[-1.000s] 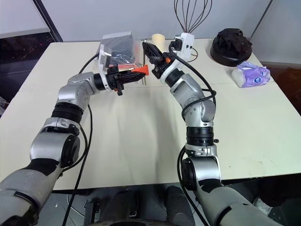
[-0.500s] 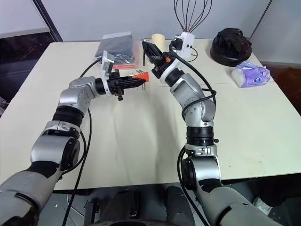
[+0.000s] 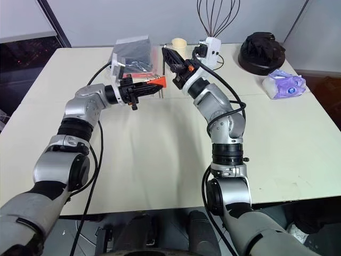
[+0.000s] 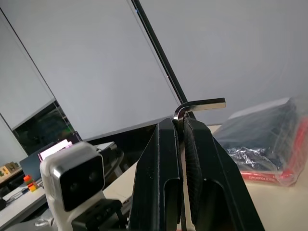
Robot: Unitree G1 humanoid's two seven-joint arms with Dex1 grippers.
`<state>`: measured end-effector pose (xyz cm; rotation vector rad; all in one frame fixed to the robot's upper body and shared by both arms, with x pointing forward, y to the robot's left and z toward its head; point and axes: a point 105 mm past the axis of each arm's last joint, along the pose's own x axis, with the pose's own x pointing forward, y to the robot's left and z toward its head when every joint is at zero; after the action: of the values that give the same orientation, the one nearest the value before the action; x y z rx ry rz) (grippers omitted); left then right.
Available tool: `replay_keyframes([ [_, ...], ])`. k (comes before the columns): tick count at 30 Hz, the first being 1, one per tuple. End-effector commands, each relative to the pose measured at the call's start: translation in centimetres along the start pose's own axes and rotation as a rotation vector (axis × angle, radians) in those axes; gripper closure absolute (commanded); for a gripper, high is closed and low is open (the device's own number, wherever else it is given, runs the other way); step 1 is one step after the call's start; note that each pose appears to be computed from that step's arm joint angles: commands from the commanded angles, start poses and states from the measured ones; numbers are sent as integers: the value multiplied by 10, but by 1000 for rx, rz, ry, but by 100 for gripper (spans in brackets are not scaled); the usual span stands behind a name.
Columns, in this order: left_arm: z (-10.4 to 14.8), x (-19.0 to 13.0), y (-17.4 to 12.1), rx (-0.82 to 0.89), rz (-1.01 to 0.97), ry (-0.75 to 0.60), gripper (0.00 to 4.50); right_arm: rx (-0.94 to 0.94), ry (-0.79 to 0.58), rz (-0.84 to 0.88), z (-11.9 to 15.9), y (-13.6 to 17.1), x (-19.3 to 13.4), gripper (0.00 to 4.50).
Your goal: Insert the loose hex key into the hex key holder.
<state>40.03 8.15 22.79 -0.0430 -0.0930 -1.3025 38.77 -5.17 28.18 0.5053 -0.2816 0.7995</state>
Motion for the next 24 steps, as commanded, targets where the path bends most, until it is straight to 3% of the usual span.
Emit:
replay_keyframes([
  [1,22,2,0,57,-4,-50,450,-14,-37,27,8,5,0,447],
  [24,31,7,0,72,-6,-67,450,-3,-6,34,-4,6,-3,447],
])
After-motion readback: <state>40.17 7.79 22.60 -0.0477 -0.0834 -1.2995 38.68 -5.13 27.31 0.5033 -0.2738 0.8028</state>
